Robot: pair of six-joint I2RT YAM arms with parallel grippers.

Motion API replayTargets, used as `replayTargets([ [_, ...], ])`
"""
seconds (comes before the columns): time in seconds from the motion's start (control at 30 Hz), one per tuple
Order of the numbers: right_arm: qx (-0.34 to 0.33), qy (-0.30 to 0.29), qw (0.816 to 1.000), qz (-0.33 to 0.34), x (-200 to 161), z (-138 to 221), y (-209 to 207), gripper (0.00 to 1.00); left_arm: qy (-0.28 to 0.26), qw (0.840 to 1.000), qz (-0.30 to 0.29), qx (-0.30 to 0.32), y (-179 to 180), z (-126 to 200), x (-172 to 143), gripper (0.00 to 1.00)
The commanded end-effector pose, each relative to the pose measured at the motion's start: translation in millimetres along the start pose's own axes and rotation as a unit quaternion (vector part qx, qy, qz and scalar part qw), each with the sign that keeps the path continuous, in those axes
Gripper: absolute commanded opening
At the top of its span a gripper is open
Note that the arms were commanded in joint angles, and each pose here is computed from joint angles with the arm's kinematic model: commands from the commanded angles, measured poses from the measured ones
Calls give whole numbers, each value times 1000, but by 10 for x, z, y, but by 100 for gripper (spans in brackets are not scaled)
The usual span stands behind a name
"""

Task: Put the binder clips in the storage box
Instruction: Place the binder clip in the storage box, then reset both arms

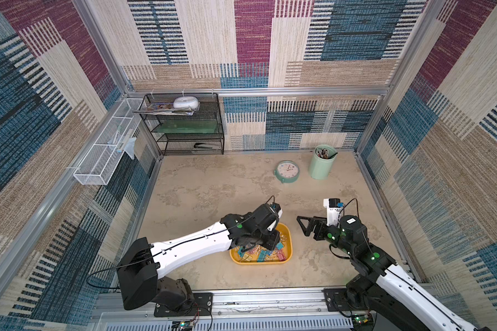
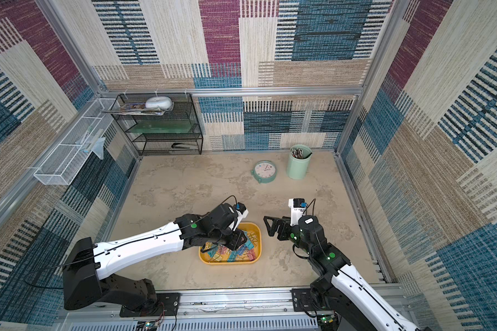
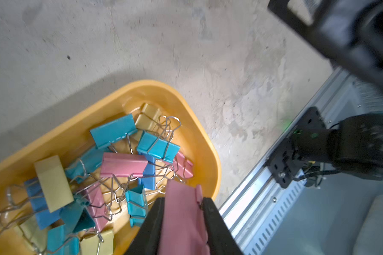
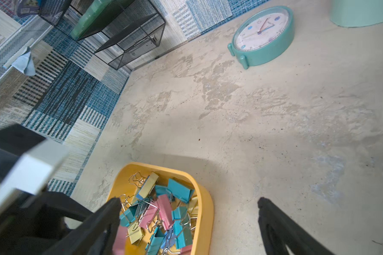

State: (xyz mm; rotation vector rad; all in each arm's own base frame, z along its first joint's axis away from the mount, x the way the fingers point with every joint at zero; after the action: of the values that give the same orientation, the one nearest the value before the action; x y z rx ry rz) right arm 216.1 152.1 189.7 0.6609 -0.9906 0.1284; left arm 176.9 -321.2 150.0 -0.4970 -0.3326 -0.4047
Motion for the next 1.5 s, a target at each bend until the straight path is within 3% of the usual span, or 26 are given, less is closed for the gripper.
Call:
replayTargets([
  [0.0, 30, -6, 1000, 0, 11, 27, 87, 100, -2, 998, 22, 52, 203, -159, -85, 32],
  [0.1, 36, -4, 999, 0, -20, 52, 98, 100, 4, 999, 25, 39, 204, -281, -143, 33],
  [0.27, 25, -11, 1000, 2, 1, 99, 69, 100, -8, 1000, 23, 11, 129, -256, -125, 49],
  [0.4, -6, -39, 999, 7, 133, 164, 3, 100, -51, 999, 9, 8, 93, 22, 6, 57],
  [0.5, -64, -73, 995, 16, 294, 231, -134, 100, -130, 991, 2, 27, 165, 453, 182, 66],
  [0.6, -178, -120, 976, 36, 470, 333, -450, 100, -259, 959, 8, 115, 503, 1030, 398, 86],
  [0.67, -258, -153, 952, 56, 553, 419, -681, 100, -333, 923, 18, 193, 838, 1394, 462, 100],
  [0.73, -334, -178, 922, 83, 594, 494, -910, 100, -379, 883, 35, 274, 1260, 1652, 460, 99],
  [0.8, -383, -195, 897, 105, 624, 525, -1092, 100, -398, 854, 52, 330, 1650, 1733, 412, 99],
  [0.87, -407, -202, 884, 107, 636, 497, -1280, 100, -403, 839, 60, 360, 1993, 1692, 349, 99],
  [1.0, -436, -190, 877, 68, 607, 370, -1788, 99, -415, 816, 55, 398, 2461, 1554, 245, 99],
  [1.13, -472, -156, 863, 93, 705, 200, -2058, 99, -413, 808, 50, 417, 2808, 1424, 261, 100],
  [1.23, -472, -181, 853, 130, 705, 135, -2142, 99, -404, 812, 69, 415, 3086, 1326, 313, 100],
  [1.37, -467, -175, 853, 153, 726, -30, -2262, 99, -404, 823, 96, 387, 3353, 1203, 383, 100],
  [1.47, -449, -181, 857, 177, 787, -110, -2229, 99, -423, 817, 96, 379, 3470, 1181, 467, 100],
])
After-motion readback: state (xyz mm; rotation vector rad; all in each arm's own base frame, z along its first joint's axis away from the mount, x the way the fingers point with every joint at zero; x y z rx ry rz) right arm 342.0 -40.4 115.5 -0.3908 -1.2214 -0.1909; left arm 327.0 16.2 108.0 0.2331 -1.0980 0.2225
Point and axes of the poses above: each gripper's point midway between its finger pads, its own z axis back along the fingers, its own y axis along the line the jaws close on, x = y × z, the point moved 2 cm from there along z, back along the fingers, and after that the axes turned 8 degrees about z, right-handed, at the moved point
